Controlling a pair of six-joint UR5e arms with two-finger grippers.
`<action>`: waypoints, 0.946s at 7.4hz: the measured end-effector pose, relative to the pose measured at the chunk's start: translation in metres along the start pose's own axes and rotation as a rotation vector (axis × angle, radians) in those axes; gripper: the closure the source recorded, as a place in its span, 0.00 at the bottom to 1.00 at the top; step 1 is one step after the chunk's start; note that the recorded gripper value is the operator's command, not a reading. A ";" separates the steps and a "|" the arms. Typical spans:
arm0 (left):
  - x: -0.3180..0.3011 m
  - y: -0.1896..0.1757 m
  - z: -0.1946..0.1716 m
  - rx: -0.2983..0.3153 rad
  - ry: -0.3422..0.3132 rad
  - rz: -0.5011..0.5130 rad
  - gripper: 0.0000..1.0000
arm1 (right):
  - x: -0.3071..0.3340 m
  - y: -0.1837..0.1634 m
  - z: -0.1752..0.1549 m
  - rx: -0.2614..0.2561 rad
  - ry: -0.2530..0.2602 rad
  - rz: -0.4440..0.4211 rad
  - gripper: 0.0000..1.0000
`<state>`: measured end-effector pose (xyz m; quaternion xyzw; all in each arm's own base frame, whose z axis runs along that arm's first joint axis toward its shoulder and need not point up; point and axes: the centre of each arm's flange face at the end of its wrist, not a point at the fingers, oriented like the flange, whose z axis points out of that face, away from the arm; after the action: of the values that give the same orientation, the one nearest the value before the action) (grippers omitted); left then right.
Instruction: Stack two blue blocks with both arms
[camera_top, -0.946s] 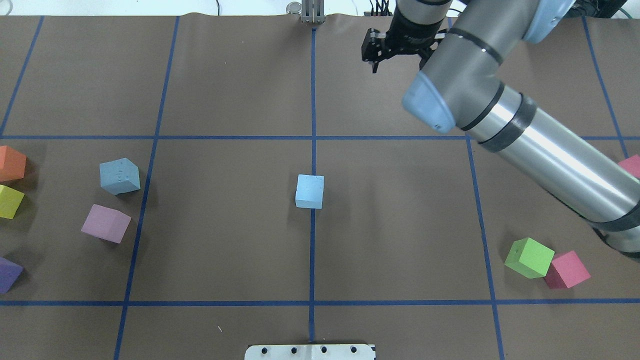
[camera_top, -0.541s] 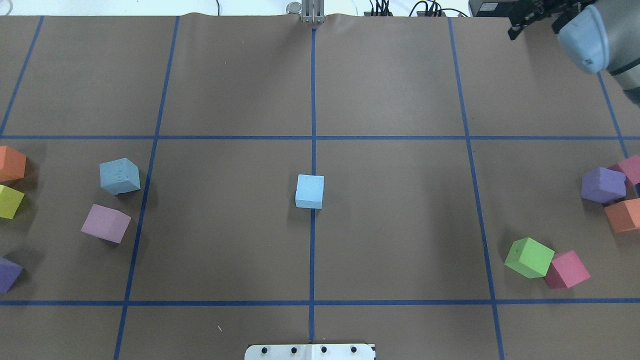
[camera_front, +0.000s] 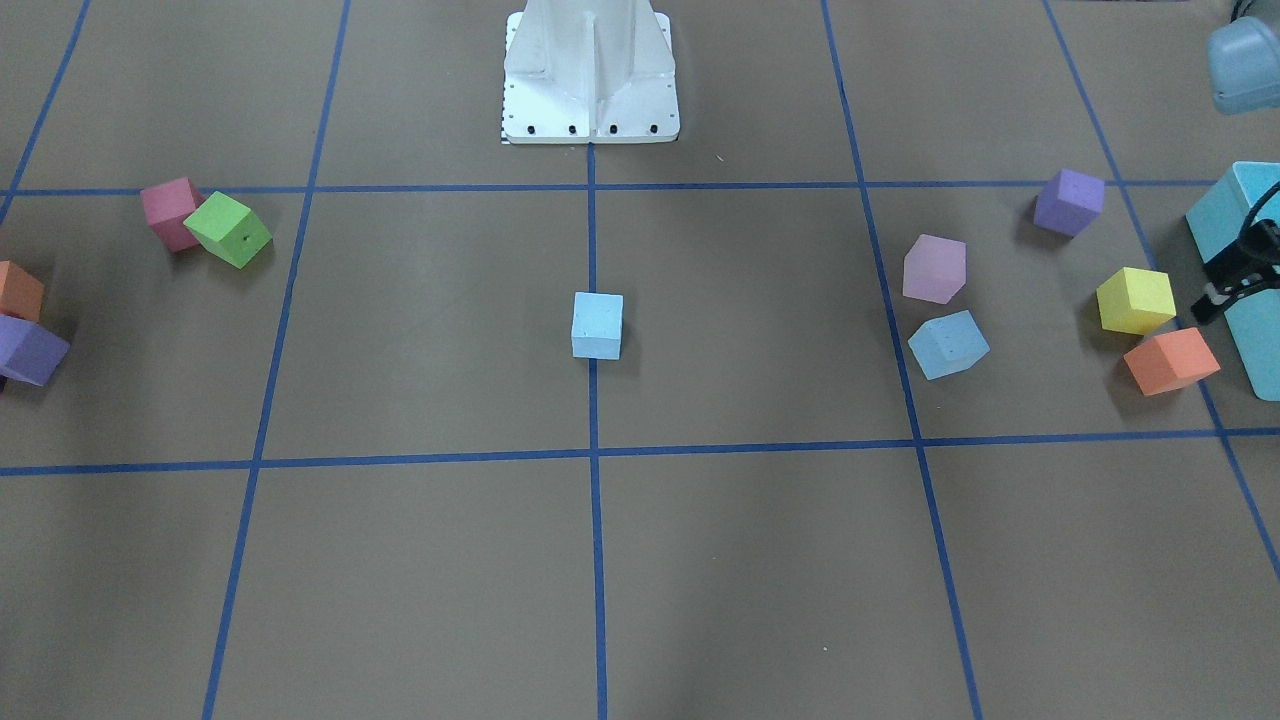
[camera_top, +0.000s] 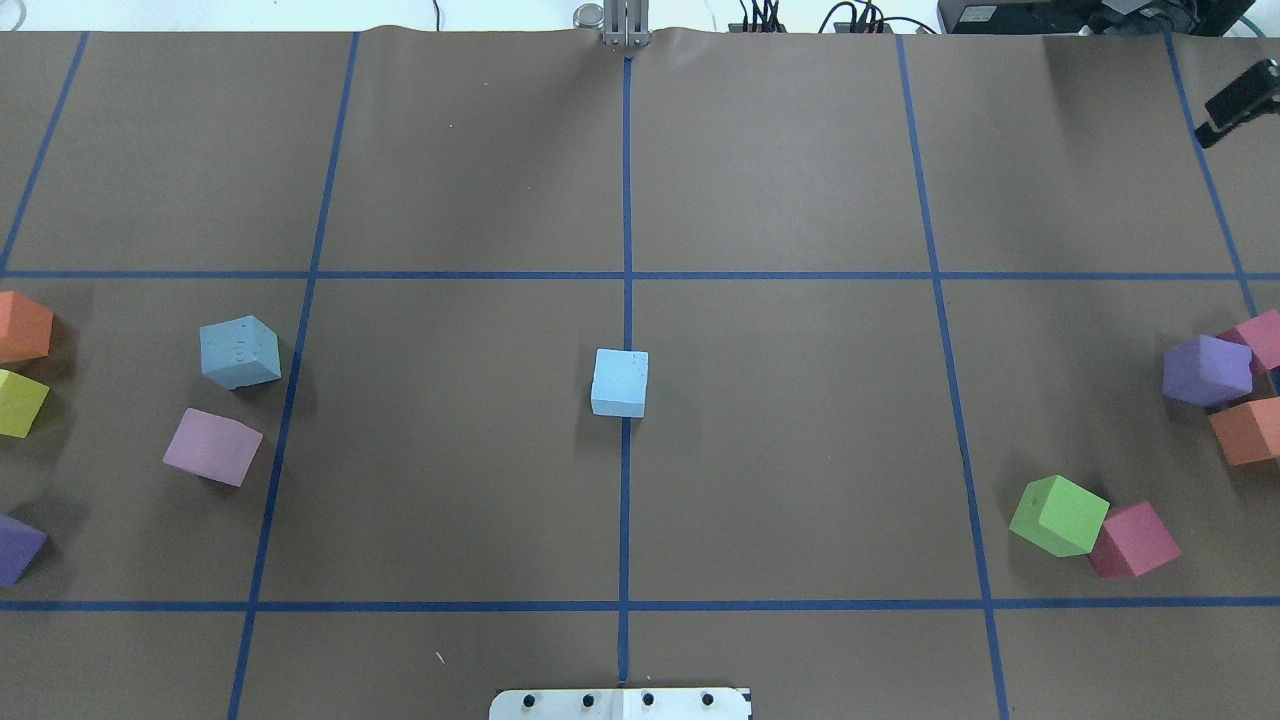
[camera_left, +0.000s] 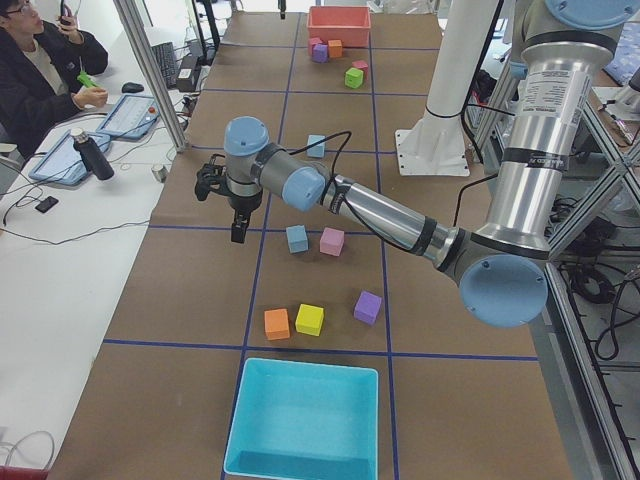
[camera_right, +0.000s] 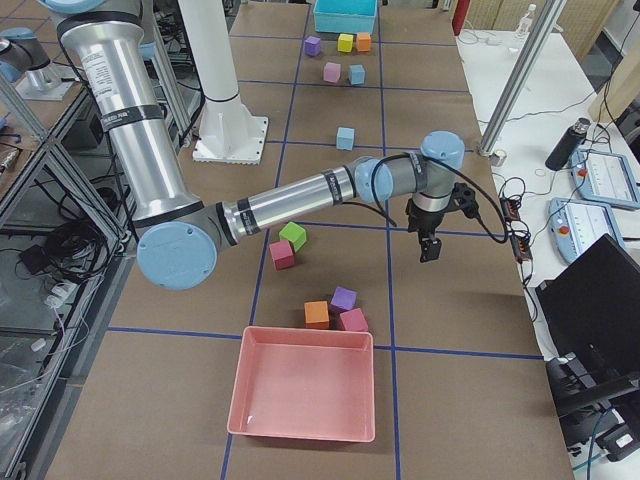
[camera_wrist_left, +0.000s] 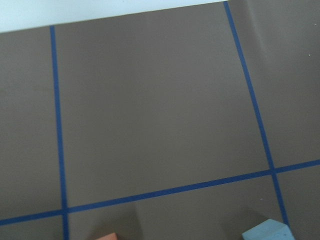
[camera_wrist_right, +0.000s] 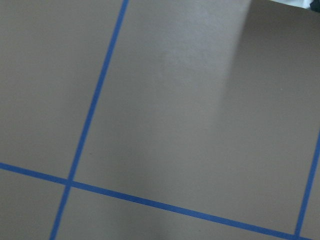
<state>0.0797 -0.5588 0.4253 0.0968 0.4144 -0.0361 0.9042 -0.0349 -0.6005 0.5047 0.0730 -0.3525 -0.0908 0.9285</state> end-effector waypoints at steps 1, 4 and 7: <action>0.027 0.008 0.024 -0.014 -0.028 -0.060 0.02 | 0.023 0.023 0.014 -0.017 0.027 0.020 0.00; 0.073 0.039 0.085 -0.076 -0.062 -0.109 0.02 | 0.052 0.061 0.033 -0.038 0.101 0.032 0.00; 0.109 0.078 0.151 -0.100 -0.094 -0.104 0.02 | 0.055 0.066 0.037 -0.044 0.103 0.036 0.00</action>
<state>0.2743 -0.5117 0.4508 0.0279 0.3774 -0.0669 0.9232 -0.0112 -0.5515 0.5805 0.0507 -0.3035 -0.0779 0.9483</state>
